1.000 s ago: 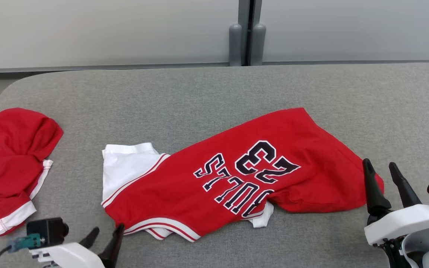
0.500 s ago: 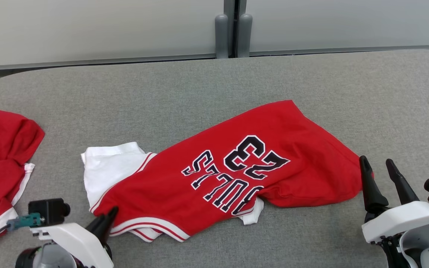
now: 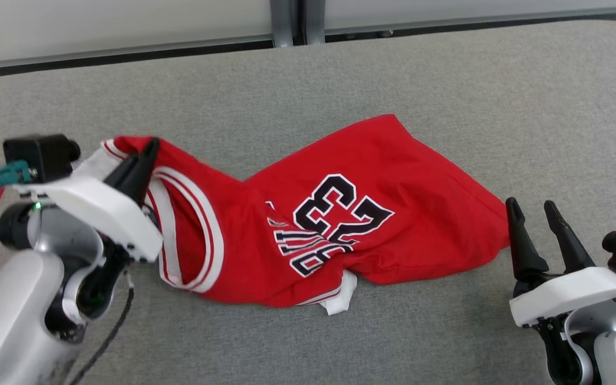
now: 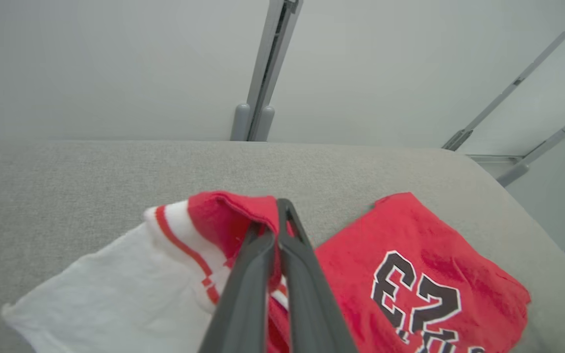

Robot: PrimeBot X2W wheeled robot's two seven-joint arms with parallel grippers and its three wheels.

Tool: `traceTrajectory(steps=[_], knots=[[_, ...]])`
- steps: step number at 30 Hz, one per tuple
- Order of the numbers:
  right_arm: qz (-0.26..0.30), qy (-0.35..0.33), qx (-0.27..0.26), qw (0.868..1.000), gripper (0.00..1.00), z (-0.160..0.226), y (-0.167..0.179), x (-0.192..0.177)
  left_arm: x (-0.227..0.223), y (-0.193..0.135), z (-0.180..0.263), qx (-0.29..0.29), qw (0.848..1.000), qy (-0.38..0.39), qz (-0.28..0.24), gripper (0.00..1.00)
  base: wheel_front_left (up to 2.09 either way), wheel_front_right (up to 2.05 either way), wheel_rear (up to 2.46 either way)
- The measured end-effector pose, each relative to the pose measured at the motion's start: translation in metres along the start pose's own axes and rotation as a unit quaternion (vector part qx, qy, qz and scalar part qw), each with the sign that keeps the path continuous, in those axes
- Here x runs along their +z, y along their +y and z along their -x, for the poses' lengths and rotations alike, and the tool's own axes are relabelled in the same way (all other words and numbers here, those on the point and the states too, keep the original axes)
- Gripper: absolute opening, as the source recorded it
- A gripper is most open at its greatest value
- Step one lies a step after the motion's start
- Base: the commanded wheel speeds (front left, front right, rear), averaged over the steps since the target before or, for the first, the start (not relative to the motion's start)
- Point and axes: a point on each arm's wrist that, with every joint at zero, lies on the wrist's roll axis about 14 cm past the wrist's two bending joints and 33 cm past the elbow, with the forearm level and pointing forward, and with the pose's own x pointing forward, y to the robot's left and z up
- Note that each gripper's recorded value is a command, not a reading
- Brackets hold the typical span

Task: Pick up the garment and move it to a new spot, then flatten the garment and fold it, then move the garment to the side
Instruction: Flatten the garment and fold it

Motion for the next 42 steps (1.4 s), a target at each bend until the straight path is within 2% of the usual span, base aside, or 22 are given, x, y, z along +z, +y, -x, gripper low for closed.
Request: traceTrajectory(steps=[5,11,14,15,16,17,27,31,35,42], knots=[[0.003,0.002,-0.016,1.000,1.00,-0.006,-0.012,-0.003,0.012,0.007,-0.056,0.013,1.000,-0.001,-0.014,0.00,0.00,0.00,0.00],[0.006,0.009,-0.035,0.999,1.00,-0.008,-0.026,-0.009,-0.008,0.020,-0.109,0.038,0.999,0.011,-0.032,0.00,0.00,0.00,0.00],[0.007,0.008,-0.041,0.999,1.00,-0.007,-0.030,-0.009,-0.021,0.010,-0.123,0.022,0.999,0.012,-0.035,0.00,0.00,0.00,0.00],[0.008,0.008,-0.039,0.999,1.00,-0.007,-0.029,-0.009,-0.025,0.007,-0.125,0.018,0.999,0.012,-0.035,0.12,0.00,0.00,0.00],[0.008,0.007,-0.037,0.999,1.00,-0.007,-0.027,-0.008,-0.027,0.007,-0.125,0.018,0.999,0.013,-0.034,0.76,0.00,0.00,0.00],[0.008,0.005,-0.035,0.999,1.00,-0.007,-0.026,-0.007,-0.030,0.007,-0.124,0.017,0.999,0.016,-0.036,1.00,0.00,0.00,0.00],[0.008,-0.005,-0.013,1.000,1.00,0.007,-0.008,0.004,-0.017,0.007,-0.079,0.008,0.998,-0.021,-0.055,1.00,0.00,0.00,0.00],[0.007,-0.011,0.002,1.000,1.00,0.017,0.004,0.010,-0.029,0.014,-0.036,0.012,0.998,-0.021,-0.056,1.00,0.00,0.00,0.00],[0.006,-0.017,0.010,1.000,1.00,0.024,0.010,0.014,-0.061,0.012,0.003,0.018,0.999,0.003,-0.029,1.00,0.00,0.00,0.00],[0.006,-0.025,0.010,1.000,1.00,0.034,0.010,0.019,-0.106,-0.007,0.056,0.022,0.998,0.049,0.013,1.00,0.00,0.00,0.00]])
